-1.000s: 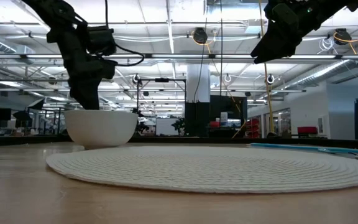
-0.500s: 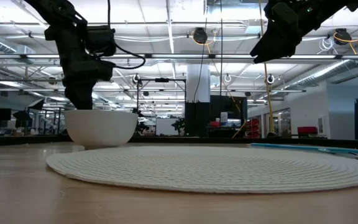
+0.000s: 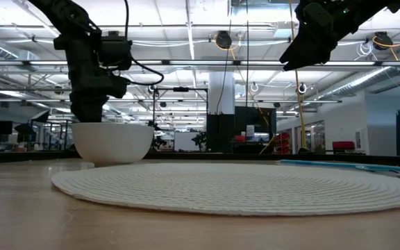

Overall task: Pick & Place Utensil
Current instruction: Put the white bowl on the white mat

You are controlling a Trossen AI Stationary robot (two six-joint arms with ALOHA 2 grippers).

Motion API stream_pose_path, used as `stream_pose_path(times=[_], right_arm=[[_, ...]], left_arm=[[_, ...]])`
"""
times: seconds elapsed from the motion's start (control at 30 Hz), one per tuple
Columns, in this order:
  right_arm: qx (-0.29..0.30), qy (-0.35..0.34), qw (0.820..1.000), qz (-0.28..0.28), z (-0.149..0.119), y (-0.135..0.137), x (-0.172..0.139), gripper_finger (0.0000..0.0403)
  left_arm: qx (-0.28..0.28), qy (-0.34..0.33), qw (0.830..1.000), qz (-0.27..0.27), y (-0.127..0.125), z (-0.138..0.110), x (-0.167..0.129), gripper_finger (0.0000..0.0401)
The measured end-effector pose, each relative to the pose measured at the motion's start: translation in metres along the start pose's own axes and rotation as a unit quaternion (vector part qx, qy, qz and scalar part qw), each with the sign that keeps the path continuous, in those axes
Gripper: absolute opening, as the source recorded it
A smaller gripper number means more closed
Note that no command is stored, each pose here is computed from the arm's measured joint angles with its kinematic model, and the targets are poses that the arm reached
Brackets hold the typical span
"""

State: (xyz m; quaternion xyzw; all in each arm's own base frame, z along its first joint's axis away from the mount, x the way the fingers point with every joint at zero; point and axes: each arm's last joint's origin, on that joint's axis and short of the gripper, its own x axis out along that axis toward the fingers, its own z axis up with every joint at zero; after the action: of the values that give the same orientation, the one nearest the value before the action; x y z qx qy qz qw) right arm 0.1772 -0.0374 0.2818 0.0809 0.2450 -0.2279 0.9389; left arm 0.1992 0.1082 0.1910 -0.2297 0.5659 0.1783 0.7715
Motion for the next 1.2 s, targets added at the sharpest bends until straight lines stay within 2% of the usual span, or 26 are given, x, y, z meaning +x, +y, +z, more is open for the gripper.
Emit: stream_pose_path(times=[0.27, 0.4, 0.7, 0.93, 1.2], right_arm=[[0.000, 0.000, 1.000, 0.000, 0.000, 0.000, 0.000, 0.0254], [0.000, 0.000, 1.000, 0.000, 0.000, 0.000, 0.000, 0.0254], [0.000, 0.000, 1.000, 0.000, 0.000, 0.000, 0.000, 0.0254], [-0.001, 0.000, 1.000, 0.000, 0.000, 0.000, 0.000, 0.0254], [-0.003, -0.001, 1.000, -0.001, 0.000, 0.000, 0.000, 0.0254]], left_arm=[[-0.002, -0.001, 1.000, 0.003, 0.000, 0.000, 0.000, 0.0059], [-0.007, -0.003, 1.000, 0.027, 0.002, 0.000, 0.000, 0.0011], [0.001, -0.020, 0.999, 0.038, 0.002, 0.003, 0.000, 0.0008], [0.014, -0.036, 0.999, 0.026, 0.000, 0.008, -0.003, 0.0007], [0.060, -0.087, 0.994, 0.009, -0.023, 0.031, -0.029, 0.0006]])
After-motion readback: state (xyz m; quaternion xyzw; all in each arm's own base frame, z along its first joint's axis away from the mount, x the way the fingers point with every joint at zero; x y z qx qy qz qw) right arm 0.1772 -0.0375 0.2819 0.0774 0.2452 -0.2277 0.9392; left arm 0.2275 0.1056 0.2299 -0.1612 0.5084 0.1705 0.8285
